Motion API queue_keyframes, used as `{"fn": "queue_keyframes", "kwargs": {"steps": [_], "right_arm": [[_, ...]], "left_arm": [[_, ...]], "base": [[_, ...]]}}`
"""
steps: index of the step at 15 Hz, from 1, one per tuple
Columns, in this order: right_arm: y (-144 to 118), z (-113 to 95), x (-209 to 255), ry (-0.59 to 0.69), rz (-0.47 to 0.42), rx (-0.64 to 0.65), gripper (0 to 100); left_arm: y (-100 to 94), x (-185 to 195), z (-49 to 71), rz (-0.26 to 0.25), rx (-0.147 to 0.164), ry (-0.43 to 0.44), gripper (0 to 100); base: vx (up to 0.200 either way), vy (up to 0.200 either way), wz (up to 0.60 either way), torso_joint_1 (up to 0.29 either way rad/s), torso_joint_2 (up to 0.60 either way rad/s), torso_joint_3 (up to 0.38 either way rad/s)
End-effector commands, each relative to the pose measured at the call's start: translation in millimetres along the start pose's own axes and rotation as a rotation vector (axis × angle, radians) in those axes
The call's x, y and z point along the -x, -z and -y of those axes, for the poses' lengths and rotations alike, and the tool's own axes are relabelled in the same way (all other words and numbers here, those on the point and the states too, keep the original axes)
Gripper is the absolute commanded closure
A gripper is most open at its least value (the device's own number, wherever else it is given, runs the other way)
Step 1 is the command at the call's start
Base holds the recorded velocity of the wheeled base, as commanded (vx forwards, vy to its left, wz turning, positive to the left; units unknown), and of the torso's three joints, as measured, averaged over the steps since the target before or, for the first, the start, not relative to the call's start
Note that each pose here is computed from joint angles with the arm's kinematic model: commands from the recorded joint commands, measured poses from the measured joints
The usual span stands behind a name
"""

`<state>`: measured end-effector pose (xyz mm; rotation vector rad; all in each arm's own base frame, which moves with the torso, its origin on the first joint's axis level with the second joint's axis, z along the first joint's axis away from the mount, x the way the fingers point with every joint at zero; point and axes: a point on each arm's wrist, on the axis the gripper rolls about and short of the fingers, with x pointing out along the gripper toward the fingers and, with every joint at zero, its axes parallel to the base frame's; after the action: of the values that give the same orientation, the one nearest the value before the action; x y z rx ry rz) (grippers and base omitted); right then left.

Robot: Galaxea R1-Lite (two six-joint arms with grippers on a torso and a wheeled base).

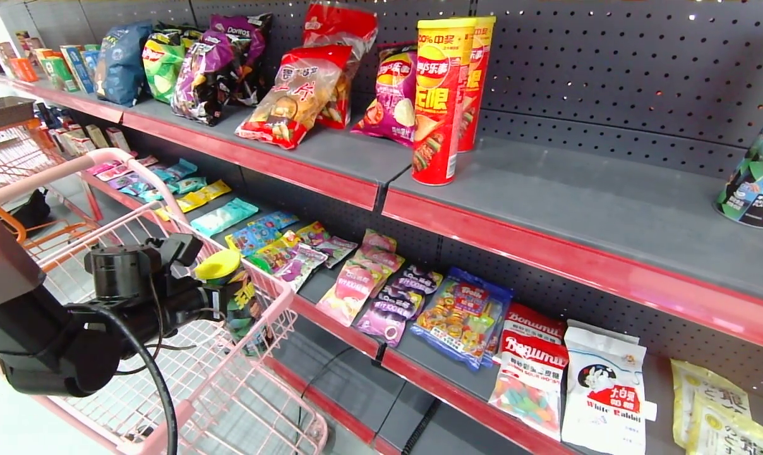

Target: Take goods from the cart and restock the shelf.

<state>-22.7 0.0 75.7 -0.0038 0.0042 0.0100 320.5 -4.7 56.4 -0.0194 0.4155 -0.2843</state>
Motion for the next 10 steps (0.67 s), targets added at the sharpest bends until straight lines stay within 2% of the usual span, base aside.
{"fn": "queue_keyframes", "kwargs": {"steps": [1, 3, 4, 6, 7, 8, 10], "right_arm": [[0.0, 0.0, -0.1, -0.001, -0.002, -0.001, 0], [0.0, 0.0, -0.1, -0.001, -0.002, -0.001, 0], [0.0, 0.0, -0.1, -0.001, -0.002, -0.001, 0], [0.0, 0.0, -0.1, -0.001, -0.002, -0.002, 0], [0.0, 0.0, -0.1, -0.001, -0.002, -0.002, 0], [0.0, 0.0, -0.1, -0.001, -0.002, -0.002, 0], [0.1, 0.0, 0.0, -0.001, 0.0, -0.001, 0]], "left_arm": [[-9.4, 22.6, 1.5, 0.032, -0.002, -0.014, 100], [-20.9, 50.4, 7.7, 0.076, -0.007, -0.023, 100], [-39.3, 83.0, 10.7, 0.129, -0.013, -0.044, 100], [-68.7, 130.8, 20.4, 0.173, -0.007, -0.056, 100], [-82.1, 160.8, 30.6, 0.193, 0.01, -0.047, 100], [-86.7, 182.7, 38.6, 0.203, 0.015, -0.037, 100], [-76.6, 250.4, 64.2, 0.221, 0.001, 0.003, 100]], "base": [[0.0, 0.0, 0.0, 0.0, 0.0, 0.0], [0.0, 0.0, 0.0, 0.0, 0.0, 0.0], [0.0, 0.0, 0.0, 0.0, 0.0, 0.0], [0.0, 0.0, 0.0, 0.0, 0.0, 0.0], [0.0, 0.0, 0.0, 0.0, 0.0, 0.0], [0.0, 0.0, 0.0, 0.0, 0.0, 0.0], [0.0, 0.0, 0.0, 0.0, 0.0, 0.0]]}}
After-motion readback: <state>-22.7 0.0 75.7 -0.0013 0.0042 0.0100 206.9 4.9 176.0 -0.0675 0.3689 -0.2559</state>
